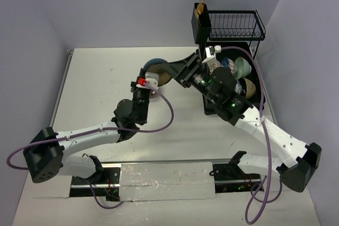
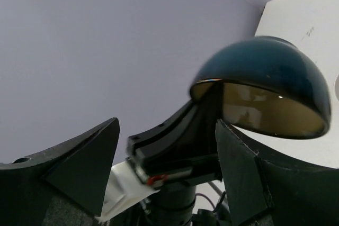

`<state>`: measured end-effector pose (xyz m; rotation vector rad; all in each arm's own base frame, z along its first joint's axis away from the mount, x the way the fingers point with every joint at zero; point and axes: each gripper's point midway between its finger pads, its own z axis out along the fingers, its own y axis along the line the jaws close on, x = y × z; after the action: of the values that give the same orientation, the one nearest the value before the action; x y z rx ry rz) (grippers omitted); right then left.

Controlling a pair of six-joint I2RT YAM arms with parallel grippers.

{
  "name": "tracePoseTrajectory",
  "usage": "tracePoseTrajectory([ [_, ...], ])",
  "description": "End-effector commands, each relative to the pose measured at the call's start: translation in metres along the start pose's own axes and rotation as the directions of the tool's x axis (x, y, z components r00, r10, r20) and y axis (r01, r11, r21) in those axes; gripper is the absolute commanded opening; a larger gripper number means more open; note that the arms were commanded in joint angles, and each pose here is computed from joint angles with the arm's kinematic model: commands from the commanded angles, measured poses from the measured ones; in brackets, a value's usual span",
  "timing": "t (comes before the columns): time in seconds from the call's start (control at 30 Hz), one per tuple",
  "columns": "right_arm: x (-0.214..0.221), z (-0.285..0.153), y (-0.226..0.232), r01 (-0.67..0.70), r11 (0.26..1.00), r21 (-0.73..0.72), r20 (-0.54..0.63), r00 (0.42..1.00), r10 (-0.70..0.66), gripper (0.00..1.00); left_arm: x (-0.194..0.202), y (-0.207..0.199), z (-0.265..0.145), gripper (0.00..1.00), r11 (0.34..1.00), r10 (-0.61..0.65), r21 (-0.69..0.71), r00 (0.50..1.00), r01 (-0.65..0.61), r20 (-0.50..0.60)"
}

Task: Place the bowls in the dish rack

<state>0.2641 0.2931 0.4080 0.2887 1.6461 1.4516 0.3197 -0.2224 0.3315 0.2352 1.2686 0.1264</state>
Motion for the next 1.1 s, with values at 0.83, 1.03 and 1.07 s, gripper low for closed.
tracePoseTrajectory([
  [0.83, -0.017, 0.049, 0.013, -0.175, 0.984, -0.028, 0.098, 0.979, 0.177, 0.71, -0.06, 0.024, -0.012, 0.0, 0.988, -0.132, -0.052, 0.963, 0.148, 0.237],
  [1.03, -0.022, 0.048, 0.018, -0.216, 0.976, -0.043, 0.122, 0.968, 0.219, 0.68, -0.055, 0.019, -0.017, 0.0, 0.989, -0.133, -0.037, 0.96, 0.147, 0.248],
  [1.07, -0.02, 0.048, 0.02, -0.219, 0.975, -0.045, 0.118, 0.968, 0.223, 0.67, -0.052, 0.018, -0.018, 0.0, 0.989, -0.129, -0.041, 0.961, 0.143, 0.244],
])
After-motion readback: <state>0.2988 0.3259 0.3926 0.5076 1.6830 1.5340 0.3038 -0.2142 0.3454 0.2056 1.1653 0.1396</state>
